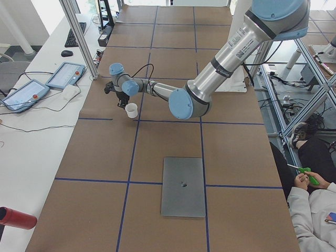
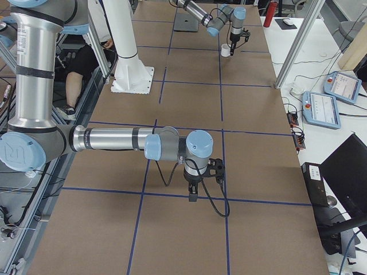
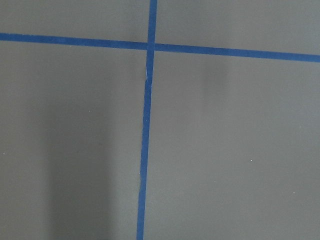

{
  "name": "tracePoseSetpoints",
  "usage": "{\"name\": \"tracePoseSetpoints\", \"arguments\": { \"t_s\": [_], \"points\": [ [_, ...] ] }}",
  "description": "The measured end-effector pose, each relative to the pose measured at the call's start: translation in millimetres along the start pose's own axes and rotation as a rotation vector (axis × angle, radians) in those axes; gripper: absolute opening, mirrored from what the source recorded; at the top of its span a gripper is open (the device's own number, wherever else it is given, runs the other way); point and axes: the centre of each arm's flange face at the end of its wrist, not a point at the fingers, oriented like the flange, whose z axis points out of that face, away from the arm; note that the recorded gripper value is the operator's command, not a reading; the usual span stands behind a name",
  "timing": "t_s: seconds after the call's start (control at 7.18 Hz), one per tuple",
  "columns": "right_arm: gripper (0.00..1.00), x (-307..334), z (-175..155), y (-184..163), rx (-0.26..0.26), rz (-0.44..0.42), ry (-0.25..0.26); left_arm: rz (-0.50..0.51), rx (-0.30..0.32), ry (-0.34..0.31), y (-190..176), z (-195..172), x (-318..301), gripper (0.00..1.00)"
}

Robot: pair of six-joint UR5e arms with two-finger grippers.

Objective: Place cup on laptop
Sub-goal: 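Lift the cup with the left gripper and carry it toward the laptop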

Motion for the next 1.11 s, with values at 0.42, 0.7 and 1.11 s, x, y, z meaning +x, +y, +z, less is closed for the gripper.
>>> {"name": "tracePoseSetpoints", "arguments": {
  "t_s": [0.42,0.7,1.11],
  "points": [
    [1.0,0.0,0.0,0.0,0.0,0.0,0.0,-0.052,-0.011,-0.027,-15.7,-39.1,-0.8,0.0],
    [1.0,0.0,0.0,0.0,0.0,0.001,0.0,-0.127,-0.015,-0.065,-16.7,-108.4,-14.5,0.0],
    [1.0,0.0,0.0,0.0,0.0,-0.001,0.0,-0.098,-0.059,-0.132,57.5,-183.3,-107.4,0.0]
  ]
}}
